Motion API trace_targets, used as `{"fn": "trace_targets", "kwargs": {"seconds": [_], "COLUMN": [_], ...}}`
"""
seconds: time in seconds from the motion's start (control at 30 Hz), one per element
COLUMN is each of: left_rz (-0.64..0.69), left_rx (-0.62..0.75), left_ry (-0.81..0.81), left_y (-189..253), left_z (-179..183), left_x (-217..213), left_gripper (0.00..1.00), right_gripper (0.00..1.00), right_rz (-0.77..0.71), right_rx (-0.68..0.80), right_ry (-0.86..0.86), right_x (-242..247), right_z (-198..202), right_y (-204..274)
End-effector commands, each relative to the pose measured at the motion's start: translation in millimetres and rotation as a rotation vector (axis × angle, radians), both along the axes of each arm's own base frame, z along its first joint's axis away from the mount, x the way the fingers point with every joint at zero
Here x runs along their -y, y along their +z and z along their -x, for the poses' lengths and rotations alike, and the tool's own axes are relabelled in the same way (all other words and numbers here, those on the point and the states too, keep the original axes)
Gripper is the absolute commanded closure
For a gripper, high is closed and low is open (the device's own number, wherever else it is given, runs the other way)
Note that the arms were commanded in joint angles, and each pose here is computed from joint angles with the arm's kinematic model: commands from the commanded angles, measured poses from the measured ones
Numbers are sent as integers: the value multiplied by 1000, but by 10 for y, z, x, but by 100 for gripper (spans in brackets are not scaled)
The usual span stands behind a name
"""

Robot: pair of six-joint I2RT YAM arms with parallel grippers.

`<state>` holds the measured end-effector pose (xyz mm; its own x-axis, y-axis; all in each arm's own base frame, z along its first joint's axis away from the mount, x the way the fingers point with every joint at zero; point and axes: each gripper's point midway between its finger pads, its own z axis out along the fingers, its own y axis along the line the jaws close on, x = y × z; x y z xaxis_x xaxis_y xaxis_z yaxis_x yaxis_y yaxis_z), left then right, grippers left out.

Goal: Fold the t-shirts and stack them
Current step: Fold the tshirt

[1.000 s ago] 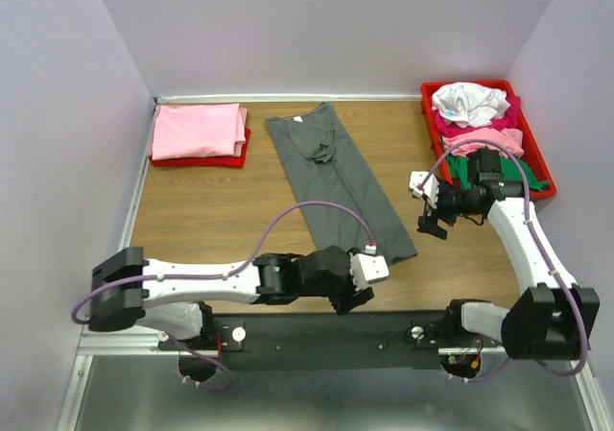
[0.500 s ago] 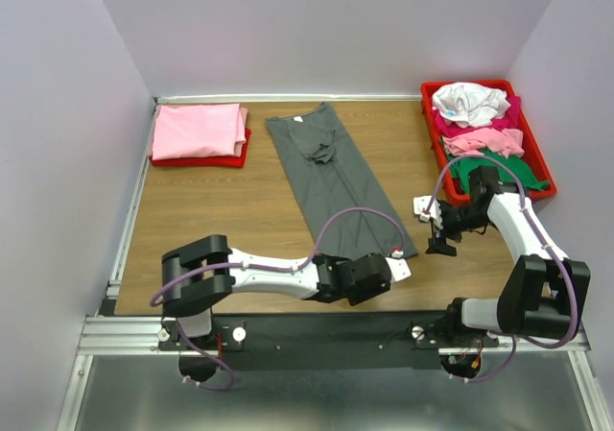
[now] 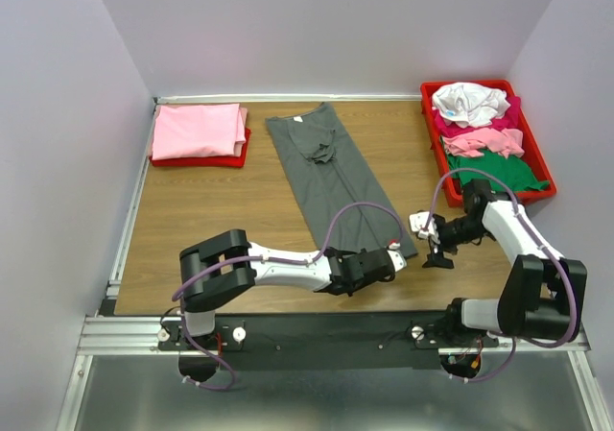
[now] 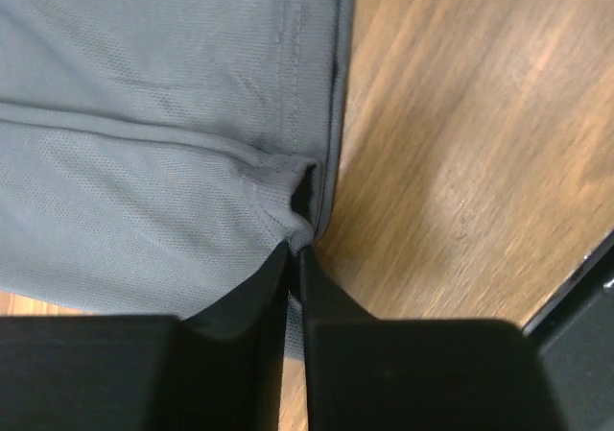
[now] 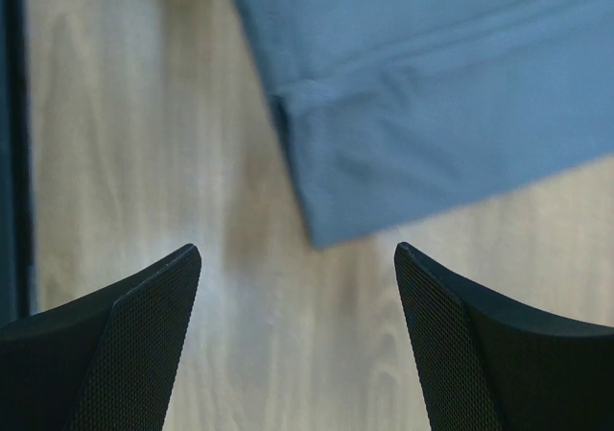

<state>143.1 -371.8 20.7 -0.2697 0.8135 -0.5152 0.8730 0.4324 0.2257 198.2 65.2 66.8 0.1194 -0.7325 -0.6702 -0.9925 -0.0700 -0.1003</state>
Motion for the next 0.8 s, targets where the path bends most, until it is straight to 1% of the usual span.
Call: {"fn": "trace_targets", "kwargs": {"seconds": [0.0,0.07,0.13,0.27,0.33,0.37,0.43,0.53,0.6,0.77], "left_rz": [-79,-61,-35,19,38,51,66,99,112,146], "left_rx": [-34,-51,-70,-111,-117,-122,-127,-140,-147,-173], "left_ry": [36,33,30,28,30,23,22,20,14,16], "left_y": [-173,-148,-114,-39,-17,15,26,83,94,92], "left_z": [20,54,95,176,193,213,228,250,271,318], "left_x": [-212,-199,-185,-142,-142,-133,-132,-96,-76,-42], "left_gripper": [96,99,100,100,100,100,100,100,100,100], "right_gripper": [12,12,13,20,25,26,28,34,35,44], "right_rz": [31,35,48,67,100,130,144,146,170,207], "right_rx": [67,79,109,100,121,118,130,111,106,90], "right_ry": [67,102,110,135,128,136,144,177,192,201], "right_x": [-59,-126,-163,-273,-275,-258,-262,-317,-310,-333], "right_z": [82,122,68,69,-20,-11,-45,12,53,186], "right_y": [-67,-102,-138,-251,-317,-385,-424,-484,-550,-741]}}
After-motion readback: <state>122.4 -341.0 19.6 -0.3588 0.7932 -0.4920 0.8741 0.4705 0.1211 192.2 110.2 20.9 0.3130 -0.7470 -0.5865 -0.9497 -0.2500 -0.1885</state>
